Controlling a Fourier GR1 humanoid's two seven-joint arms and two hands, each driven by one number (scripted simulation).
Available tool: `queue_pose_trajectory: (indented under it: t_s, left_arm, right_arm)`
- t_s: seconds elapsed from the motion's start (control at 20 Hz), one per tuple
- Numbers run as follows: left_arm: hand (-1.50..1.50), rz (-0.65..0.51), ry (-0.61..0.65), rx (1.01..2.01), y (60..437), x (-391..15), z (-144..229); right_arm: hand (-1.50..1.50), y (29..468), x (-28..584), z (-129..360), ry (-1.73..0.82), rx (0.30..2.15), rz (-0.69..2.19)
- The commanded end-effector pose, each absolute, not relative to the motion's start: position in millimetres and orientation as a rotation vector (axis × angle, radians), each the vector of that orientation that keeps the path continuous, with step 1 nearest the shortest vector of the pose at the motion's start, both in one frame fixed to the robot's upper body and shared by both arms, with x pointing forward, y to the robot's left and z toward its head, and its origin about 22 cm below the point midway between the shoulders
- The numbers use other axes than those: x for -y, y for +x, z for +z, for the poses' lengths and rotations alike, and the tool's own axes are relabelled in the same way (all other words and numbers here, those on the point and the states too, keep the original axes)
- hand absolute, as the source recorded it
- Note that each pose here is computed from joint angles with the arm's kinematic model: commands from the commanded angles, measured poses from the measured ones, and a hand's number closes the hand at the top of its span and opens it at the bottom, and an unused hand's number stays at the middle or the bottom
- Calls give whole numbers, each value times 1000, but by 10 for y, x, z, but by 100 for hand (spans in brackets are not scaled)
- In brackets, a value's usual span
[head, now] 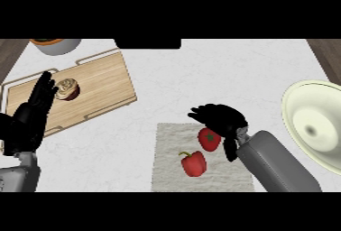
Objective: Pick the tomato from the placemat and place it in the bowl
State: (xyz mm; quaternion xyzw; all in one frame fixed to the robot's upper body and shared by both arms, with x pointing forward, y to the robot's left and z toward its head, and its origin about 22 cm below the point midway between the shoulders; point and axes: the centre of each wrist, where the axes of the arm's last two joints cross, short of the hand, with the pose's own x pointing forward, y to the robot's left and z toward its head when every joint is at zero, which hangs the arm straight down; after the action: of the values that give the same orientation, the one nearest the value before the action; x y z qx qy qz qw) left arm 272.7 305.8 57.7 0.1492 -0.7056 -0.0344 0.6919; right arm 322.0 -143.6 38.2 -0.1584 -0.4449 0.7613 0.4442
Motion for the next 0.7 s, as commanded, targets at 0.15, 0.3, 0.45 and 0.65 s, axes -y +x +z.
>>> queue_pose_trajectory:
  t_s: [0.15,0.3,0.45,0.65]
  left_arm:
    - [0,-83,323,1574,2852,-3123,588]
    - [0,-77,342,1566,2662,-3140,609]
    - [0,-80,323,1565,2687,-3135,599]
    - [0,-66,337,1580,2846,-3119,634]
  right_arm:
    - [-150,3443,1282,120,-386,1045,1879]
    - [150,3217,1095,-17,-284,1030,1908]
    - [150,3288,1127,-3,-268,1116,1934]
    - [150,3257,1075,-163,-265,1114,1914]
